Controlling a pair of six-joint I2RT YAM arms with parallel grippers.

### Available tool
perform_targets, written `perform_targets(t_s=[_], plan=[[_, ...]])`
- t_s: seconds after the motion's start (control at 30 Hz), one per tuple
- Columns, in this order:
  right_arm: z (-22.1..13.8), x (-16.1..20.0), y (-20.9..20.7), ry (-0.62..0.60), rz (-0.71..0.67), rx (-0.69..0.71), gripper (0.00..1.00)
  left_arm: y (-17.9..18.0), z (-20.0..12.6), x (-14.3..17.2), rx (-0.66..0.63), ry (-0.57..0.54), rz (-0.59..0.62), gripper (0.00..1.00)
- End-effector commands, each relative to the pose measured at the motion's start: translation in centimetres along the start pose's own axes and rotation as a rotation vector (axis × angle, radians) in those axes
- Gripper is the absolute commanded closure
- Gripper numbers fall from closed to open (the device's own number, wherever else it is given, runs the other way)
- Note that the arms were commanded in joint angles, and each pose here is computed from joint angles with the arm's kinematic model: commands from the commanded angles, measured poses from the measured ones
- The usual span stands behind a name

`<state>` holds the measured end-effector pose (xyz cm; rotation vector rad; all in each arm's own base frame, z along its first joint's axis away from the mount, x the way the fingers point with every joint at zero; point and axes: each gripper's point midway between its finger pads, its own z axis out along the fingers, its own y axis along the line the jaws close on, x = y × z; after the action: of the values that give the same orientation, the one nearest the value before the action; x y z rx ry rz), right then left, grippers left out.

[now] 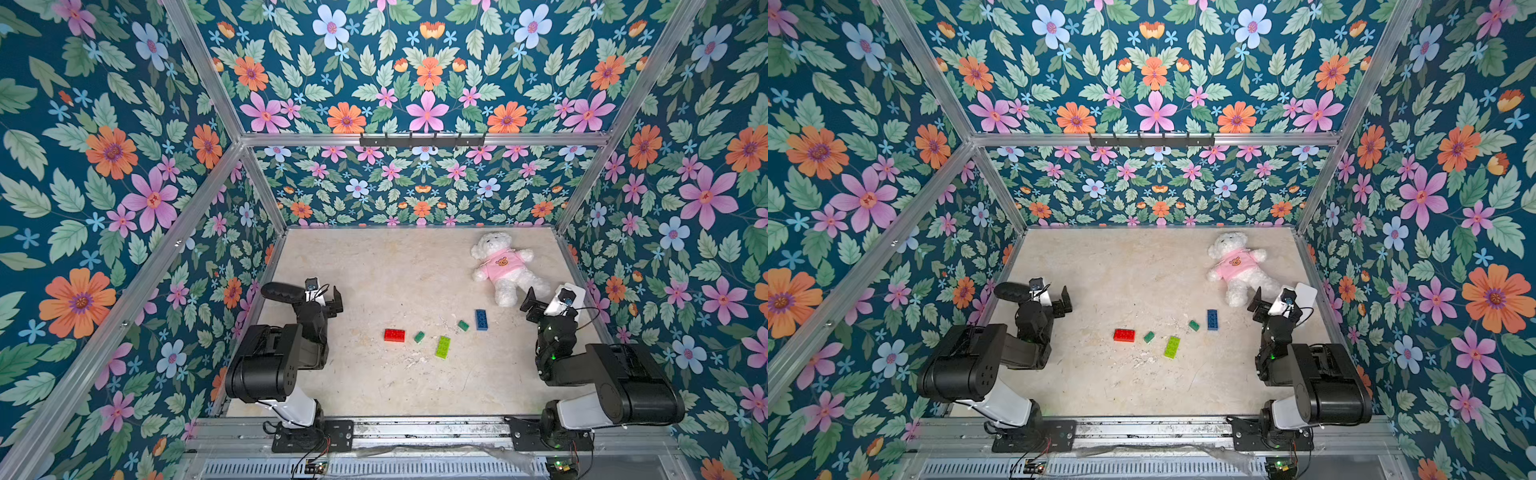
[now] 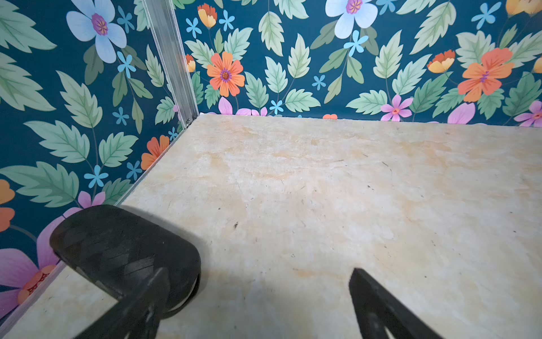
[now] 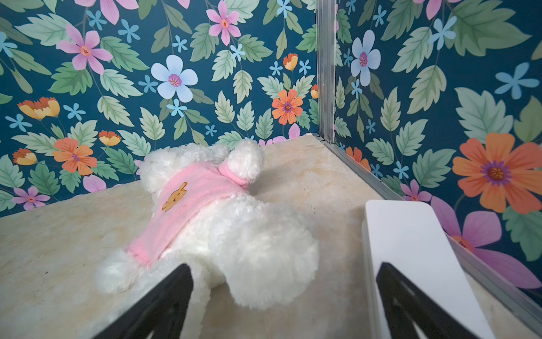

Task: Assemble the number 5 with lego
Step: Pick up the lego brick from the center of the board.

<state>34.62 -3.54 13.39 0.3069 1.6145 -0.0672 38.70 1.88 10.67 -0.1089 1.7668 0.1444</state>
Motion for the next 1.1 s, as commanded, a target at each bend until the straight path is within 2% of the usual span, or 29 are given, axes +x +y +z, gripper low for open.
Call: perform_targets(t_s=[0.0,0.77,0.87,0.97,1.03,1.07], plan=[[0.1,-0.3,0.6,-0.007,0.005,-0.034,0.01,-0.1,0.1,-0.3,0.004,-0.007,0.002,0.01],[0.1,-0.4,0.6,-0.008,0.005,-0.034,0.01,0.0,0.1,-0.3,0.014,-0.006,-0.004,0.01],[-0.5,-1.3,0.4,-0.032,0.0,-0.001,0.01,0.4,0.5,-1.6,-0.017,0.013,-0.007,0.01],[-0.1,-2.3,1.1,0.034,0.002,-0.003,0.01,1.1,1.4,-3.0,-0.073,0.073,-0.008,0.01],[-0.3,-3.5,1.8,0.03,0.022,-0.037,0.01,1.1,1.0,-4.7,-0.082,0.038,-0.026,0.01],[-0.5,-4.2,1.9,0.027,0.047,-0.036,0.01,1.3,0.7,-5.7,-0.093,0.01,-0.091,0.01]])
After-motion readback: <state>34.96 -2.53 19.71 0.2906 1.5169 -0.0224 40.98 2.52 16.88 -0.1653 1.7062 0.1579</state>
